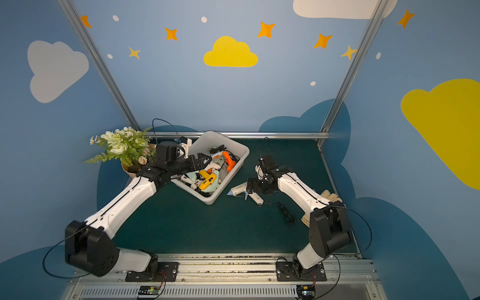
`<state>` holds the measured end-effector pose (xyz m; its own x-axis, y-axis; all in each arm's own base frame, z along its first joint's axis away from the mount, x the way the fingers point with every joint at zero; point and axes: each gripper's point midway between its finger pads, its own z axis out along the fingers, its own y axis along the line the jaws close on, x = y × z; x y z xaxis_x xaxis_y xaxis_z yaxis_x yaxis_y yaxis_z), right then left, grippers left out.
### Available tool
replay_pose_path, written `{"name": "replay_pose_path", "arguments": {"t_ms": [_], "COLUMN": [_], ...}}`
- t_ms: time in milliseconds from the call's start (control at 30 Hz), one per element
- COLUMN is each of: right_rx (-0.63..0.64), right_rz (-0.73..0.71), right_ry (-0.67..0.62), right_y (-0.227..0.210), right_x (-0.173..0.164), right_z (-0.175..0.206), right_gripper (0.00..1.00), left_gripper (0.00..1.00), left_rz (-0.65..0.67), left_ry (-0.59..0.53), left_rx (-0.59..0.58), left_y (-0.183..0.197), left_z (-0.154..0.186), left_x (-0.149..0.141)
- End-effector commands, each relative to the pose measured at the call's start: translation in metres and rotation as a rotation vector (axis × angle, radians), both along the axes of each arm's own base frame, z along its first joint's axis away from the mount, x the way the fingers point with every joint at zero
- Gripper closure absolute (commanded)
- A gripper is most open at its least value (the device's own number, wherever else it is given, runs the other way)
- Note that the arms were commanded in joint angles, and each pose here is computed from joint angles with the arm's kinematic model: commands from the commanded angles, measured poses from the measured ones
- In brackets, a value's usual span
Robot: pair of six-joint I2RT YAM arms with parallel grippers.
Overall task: Put the hot melt glue gun into the storage box
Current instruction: Pick up the hot melt adhesive gun from the center of the board.
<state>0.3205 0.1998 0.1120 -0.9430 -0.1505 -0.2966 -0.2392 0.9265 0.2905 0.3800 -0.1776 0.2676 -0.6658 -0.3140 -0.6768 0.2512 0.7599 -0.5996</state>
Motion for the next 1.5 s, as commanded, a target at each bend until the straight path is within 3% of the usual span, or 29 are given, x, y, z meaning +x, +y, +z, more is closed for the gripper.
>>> {"name": "replay_pose_path", "arguments": {"t_ms": [0, 367, 1000, 1467], "right_rx": [-0.080, -0.139, -0.237, -0.304], "right_rz": [0.080, 0.129, 0.091, 0.050], "right_ry": [0.098, 0.194, 0.282, 0.246], "right_y": [-0.005, -0.002, -0.014, -0.020], "right_x": [-0.005, 0.003, 0.000, 0.000], "right_z": [-0.023, -0.061, -0.102, -0.097], "right_gripper": [0.10, 0.13, 0.28, 0.71], "left_gripper": [0.00, 0.00, 0.00, 0.00], "left_rz": [0.118, 0.308, 0.314, 0.303], "left_ry": [-0.151, -0.268, -0.259, -0.237], "left_rx": [-0.059, -0.024, -0.018, -0.021], "left_y": [0.021, 0.074, 0.076, 0.073], "left_z": [0.031, 0.034, 0.034, 0.033], "left_x": [-0.008, -0.061, -0.063, -0.062]}}
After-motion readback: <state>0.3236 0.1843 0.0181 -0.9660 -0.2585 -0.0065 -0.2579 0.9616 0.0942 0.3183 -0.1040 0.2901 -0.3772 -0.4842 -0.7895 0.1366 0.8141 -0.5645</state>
